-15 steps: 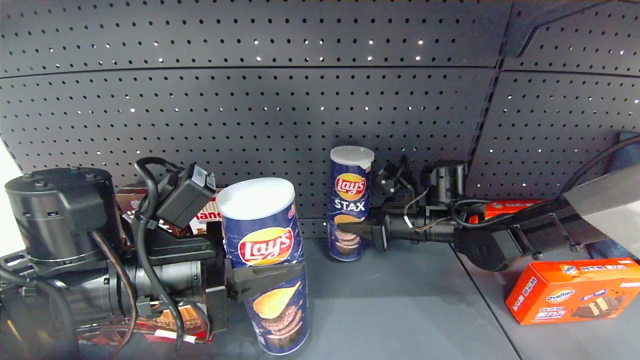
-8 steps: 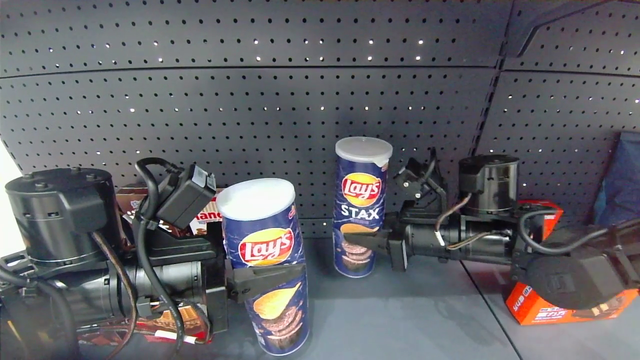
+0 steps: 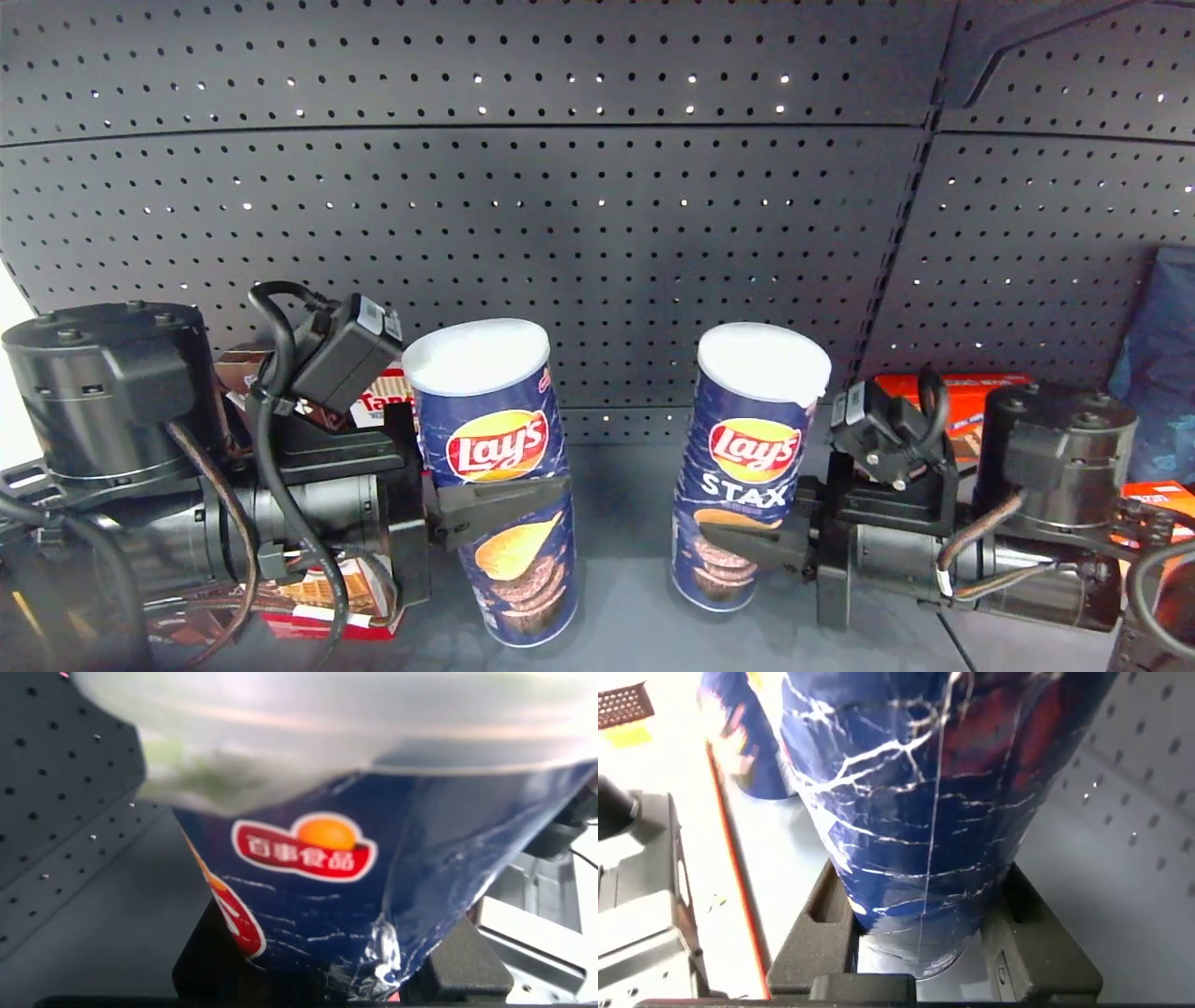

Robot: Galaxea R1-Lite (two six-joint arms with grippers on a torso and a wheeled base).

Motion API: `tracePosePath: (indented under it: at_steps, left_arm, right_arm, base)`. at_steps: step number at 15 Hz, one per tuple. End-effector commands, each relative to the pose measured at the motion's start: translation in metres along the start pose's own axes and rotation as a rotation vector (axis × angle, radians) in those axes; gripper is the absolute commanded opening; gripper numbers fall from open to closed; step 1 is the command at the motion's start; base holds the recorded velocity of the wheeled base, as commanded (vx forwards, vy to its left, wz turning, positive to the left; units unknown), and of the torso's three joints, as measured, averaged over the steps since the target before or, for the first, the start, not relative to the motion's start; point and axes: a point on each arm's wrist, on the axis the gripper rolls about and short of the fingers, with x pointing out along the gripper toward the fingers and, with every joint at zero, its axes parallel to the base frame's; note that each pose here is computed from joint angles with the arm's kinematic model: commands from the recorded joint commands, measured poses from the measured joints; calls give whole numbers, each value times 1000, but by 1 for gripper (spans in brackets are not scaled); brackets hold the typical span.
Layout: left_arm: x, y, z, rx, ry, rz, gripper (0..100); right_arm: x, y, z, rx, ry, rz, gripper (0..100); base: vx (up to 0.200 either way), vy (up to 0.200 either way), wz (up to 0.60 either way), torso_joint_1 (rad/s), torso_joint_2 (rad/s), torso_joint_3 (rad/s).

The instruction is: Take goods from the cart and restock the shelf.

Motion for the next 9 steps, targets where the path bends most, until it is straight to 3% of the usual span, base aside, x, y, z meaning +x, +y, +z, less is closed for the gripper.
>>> tracePosePath:
  at_steps: [1,7,9]
  left_arm:
    - [2,-3,1,4,-1,-7,0]
    - [1,-5,0,4,0,-15,0]
    - [2,-5,2,-12,-5,-16,0]
  right_arm:
    - [-9,7,-18,30,36,7,0]
    - [-7,6,-21,46,47,23,0]
    - [-6,9,-21,44,48,35,0]
  base:
    - [0,0,0,0,0,0]
    - [0,0,0,0,0,0]
    - [0,0,0,0,0,0]
